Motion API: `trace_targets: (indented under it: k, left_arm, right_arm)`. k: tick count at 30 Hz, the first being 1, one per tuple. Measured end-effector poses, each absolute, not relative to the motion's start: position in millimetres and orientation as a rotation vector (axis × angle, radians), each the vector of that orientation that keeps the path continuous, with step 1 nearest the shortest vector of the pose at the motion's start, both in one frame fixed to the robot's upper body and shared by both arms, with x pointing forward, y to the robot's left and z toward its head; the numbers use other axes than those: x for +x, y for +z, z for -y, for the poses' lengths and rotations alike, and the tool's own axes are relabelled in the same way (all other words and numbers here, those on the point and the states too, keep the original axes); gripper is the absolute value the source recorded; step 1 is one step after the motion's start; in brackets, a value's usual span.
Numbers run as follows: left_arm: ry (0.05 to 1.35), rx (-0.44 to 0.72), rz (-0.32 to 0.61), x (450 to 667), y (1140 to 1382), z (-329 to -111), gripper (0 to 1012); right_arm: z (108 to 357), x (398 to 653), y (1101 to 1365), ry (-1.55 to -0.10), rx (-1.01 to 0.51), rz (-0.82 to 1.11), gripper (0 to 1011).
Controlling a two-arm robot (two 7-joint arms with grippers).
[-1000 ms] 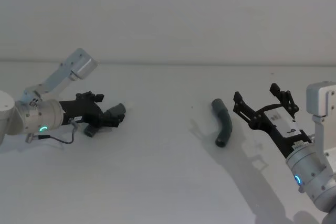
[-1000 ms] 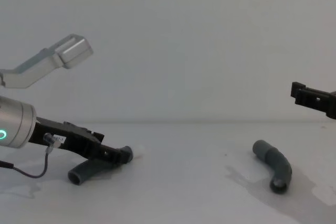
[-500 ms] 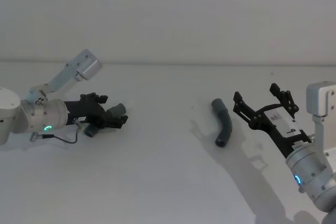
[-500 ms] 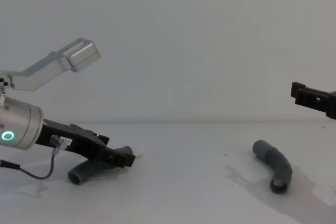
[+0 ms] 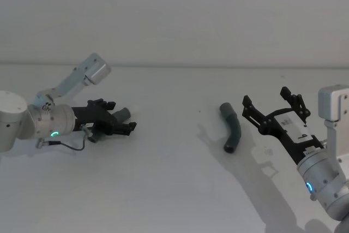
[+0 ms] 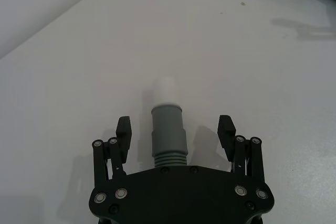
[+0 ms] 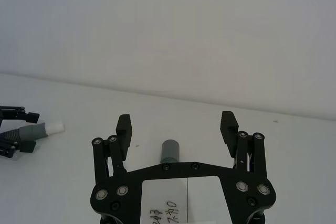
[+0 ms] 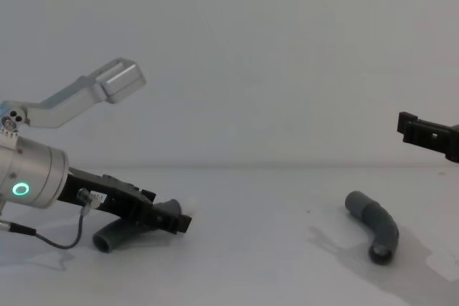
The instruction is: Use both hands to pick up one end of the pipe from the table, align the ends, and insert them.
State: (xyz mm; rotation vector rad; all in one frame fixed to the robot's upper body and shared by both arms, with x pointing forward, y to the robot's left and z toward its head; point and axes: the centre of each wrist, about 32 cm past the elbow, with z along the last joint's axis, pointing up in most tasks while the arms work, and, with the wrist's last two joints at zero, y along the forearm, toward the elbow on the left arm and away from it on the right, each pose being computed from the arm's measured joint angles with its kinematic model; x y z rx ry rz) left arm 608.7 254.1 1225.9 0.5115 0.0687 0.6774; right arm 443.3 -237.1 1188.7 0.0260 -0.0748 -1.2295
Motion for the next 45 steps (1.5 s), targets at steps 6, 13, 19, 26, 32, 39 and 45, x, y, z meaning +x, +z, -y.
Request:
trace_targets:
  k: [6,13,19,26,32,39,45]
  left_arm:
    - [0.674,0.513,-0.079,609.8,1224.0,-251.8,1001]
    - [0.672,0.512,-0.093,610.0,1222.4,-249.9,1001]
    - [0.669,0.511,-0.102,610.2,1221.7,-248.8,927]
    - [0.667,0.51,-0.107,610.3,1221.2,-248.1,750]
    - [0.667,0.51,-0.109,610.4,1221.2,-247.9,563]
    - [0.666,0.51,-0.111,610.5,1221.2,-247.6,375]
    - [0.665,0.51,-0.112,610.5,1220.9,-247.3,367]
  right_arm:
    - [237.1,443.3,1188.7,-1.229,0.026,0.075,1001]
    - [237.1,443.3,1188.7,-1.23,0.026,0.075,1001]
    - [237.1,443.3,1188.7,-1.229,0.026,0.075,1001]
    - [237.1,443.3,1188.7,-1.229,0.026,0.075,1001]
    - [237.1,443.3,1188.7,-1.23,0.026,0.075,1001]
    - [237.1,443.3,1188.7,-1.229,0.026,0.075,1001]
    - [237.1,443.3,1188.7,-1.229,0.026,0.075,1001]
